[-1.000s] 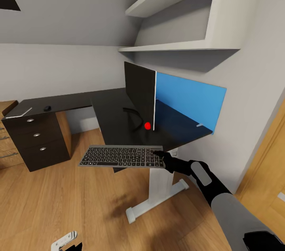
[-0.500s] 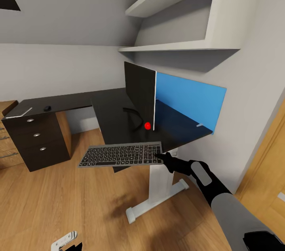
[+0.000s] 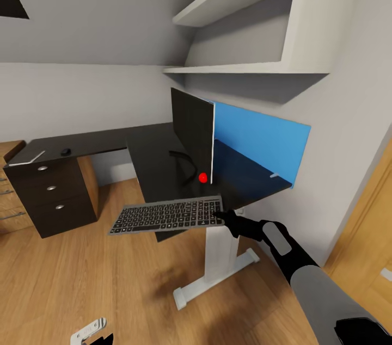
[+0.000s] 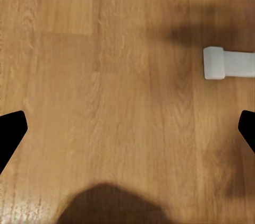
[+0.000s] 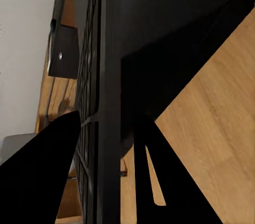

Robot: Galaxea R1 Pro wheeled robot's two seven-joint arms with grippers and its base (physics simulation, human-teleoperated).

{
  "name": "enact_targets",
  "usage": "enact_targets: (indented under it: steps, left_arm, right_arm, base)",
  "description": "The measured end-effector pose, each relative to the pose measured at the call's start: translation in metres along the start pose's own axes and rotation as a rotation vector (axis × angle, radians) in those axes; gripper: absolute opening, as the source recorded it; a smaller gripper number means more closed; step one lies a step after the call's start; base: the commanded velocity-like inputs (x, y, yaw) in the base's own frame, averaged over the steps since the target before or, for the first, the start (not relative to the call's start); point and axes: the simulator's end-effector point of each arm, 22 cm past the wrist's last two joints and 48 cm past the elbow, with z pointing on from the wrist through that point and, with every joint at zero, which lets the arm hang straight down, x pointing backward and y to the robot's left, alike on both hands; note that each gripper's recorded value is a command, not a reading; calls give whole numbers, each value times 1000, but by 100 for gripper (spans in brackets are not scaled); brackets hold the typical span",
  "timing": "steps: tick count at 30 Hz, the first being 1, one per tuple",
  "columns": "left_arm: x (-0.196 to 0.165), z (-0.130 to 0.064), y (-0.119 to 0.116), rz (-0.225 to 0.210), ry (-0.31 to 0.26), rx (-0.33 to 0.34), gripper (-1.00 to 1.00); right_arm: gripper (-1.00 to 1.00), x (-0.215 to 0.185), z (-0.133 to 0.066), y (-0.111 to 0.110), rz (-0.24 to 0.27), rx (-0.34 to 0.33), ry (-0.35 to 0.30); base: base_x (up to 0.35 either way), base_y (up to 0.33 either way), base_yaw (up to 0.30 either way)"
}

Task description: In the bedroom, organize the workspace by keeping the computer under the desk, ensuring the monitor is on the desk, placing the keyboard on the desk next to the monitor, placing the mouse on the desk next to the keyboard, moving the folder from the swivel chair onto the desk next to the mouse, stacking the notebook on top of the folder with the pen on top of the notebook, and positioning the swivel chair next to the desk.

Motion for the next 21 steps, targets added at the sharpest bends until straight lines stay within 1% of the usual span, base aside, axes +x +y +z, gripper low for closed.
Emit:
enact_targets:
  steps: [1,3,7,16,21]
  left_arm:
    - [-1,-1,0,0,0,0,100]
    - [-3,-4,-1,0,1,-1,100]
    - [-8,-10,-2,0,1,-1,100]
    - [-19,-23,-6,-1,2,-1,100]
    - [-19,-23,-5,-3,0,-2,100]
  right_arm:
    - [-100,0,-1,4,-5,-10,1]
    - [-100,-3,-2,15,2,-45,-1]
    - [-100,-5,-5,28,-1,-78,1]
    - [-100,-10,-10,45,0,-93,2]
    - [-100,-7,-8,42,5,-88,8]
  base:
    - [0,0,0]
    - [0,0,0]
    - [0,0,0]
    - [0,0,0]
    - [0,0,0]
